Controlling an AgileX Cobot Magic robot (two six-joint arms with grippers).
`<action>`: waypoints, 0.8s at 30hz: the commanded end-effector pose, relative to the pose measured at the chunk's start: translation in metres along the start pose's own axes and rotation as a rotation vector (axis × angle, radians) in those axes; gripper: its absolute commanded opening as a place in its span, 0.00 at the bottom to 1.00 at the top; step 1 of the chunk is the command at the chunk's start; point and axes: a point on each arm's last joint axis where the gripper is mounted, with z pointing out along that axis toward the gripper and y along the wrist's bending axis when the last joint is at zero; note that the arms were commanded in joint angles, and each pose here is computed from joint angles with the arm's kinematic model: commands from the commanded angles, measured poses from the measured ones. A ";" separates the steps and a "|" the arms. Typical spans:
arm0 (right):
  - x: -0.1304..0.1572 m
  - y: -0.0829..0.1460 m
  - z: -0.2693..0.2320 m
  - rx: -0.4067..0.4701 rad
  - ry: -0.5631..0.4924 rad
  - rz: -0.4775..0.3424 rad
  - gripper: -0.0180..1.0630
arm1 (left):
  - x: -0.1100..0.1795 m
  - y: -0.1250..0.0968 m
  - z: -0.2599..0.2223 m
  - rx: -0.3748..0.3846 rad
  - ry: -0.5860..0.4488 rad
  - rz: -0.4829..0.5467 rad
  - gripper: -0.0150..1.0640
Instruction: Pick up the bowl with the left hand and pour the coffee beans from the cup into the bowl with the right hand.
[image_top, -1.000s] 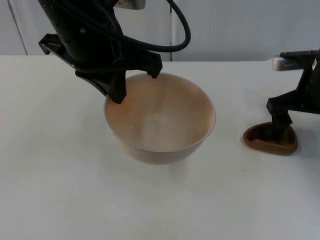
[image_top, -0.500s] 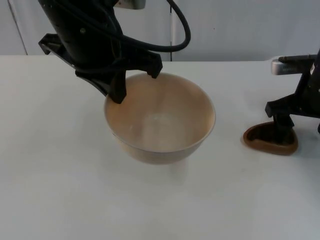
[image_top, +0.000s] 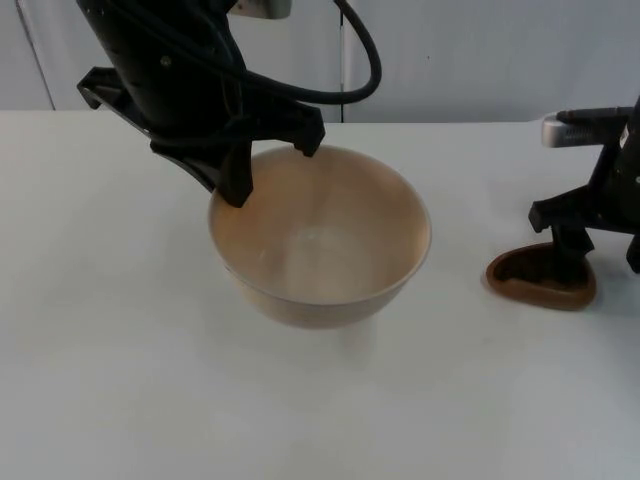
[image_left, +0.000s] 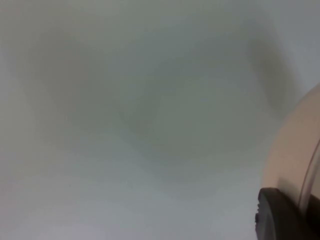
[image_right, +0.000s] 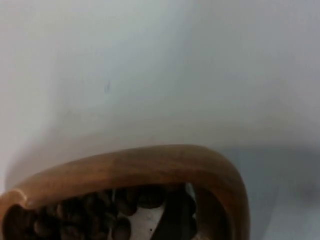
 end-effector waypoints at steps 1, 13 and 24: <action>0.000 -0.001 0.003 -0.003 -0.004 0.008 0.65 | -0.002 -0.003 -0.007 0.014 -0.031 -0.006 0.01; 0.003 0.000 0.015 -0.001 0.025 0.008 0.64 | -0.002 -0.003 -0.007 0.012 -0.031 -0.005 0.01; 0.003 0.000 0.016 -0.001 0.025 0.008 0.44 | -0.002 -0.003 -0.007 0.012 -0.031 -0.005 0.01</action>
